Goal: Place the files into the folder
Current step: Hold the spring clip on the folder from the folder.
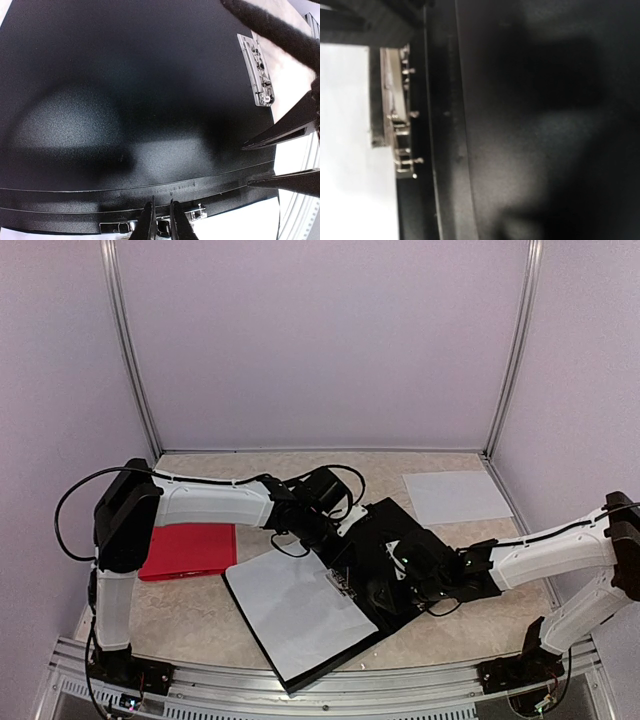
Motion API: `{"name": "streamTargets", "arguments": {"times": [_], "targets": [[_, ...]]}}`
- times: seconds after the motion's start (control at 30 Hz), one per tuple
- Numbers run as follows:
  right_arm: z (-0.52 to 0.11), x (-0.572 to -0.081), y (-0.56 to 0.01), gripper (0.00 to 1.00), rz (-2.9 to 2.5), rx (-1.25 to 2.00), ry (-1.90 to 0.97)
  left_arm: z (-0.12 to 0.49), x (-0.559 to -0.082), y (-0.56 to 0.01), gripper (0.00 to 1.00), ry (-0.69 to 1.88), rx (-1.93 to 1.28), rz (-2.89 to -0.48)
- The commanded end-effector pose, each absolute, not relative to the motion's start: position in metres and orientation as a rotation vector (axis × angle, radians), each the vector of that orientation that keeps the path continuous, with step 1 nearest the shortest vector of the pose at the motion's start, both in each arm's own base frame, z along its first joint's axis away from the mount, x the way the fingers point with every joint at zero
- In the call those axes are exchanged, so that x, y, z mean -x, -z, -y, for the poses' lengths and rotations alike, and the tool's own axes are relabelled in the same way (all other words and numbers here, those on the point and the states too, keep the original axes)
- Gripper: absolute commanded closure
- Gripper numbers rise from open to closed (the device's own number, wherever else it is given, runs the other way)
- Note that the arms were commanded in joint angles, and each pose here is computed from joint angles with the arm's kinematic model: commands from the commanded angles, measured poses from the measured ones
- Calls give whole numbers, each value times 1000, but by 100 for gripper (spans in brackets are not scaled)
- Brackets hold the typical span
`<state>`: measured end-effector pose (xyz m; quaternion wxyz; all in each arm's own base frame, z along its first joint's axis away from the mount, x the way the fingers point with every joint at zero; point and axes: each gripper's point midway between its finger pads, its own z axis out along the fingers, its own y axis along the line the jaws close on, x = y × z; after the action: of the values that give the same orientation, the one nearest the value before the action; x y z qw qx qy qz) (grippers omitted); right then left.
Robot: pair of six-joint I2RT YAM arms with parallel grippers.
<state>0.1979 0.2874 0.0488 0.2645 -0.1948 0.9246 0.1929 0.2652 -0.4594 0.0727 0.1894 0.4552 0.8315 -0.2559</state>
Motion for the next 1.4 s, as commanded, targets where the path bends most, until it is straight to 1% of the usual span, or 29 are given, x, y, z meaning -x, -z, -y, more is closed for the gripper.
{"name": "streamTargets", "arguments": {"times": [0.0,0.23,0.4,0.53,0.83,1.03,1.13,1.27,1.37], "targets": [[-297,-203,-53,69,-2480,514,-564,460,-259,-58,92,737,-1284,-2351],[-307,-208,-59,69,-2419,480,-626,457,-255,-52,100,783,-1250,-2346],[-314,-206,-55,69,-2401,479,-668,453,-253,-49,100,796,-1217,-2332],[-320,-202,-54,66,-2401,498,-678,452,-254,-54,100,796,-1201,-2315],[-326,-195,-50,54,-2397,524,-699,453,-255,-56,100,800,-1206,-2296],[-328,-191,-39,49,-2399,537,-725,453,-255,-57,100,800,-1207,-2293],[-330,-190,-34,48,-2402,550,-732,452,-255,-57,100,798,-1205,-2295],[-332,-188,-27,52,-2408,573,-734,452,-255,-56,100,798,-1204,-2298],[-336,-188,-28,49,-2402,582,-751,452,-256,-57,100,799,-1202,-2294]]}}
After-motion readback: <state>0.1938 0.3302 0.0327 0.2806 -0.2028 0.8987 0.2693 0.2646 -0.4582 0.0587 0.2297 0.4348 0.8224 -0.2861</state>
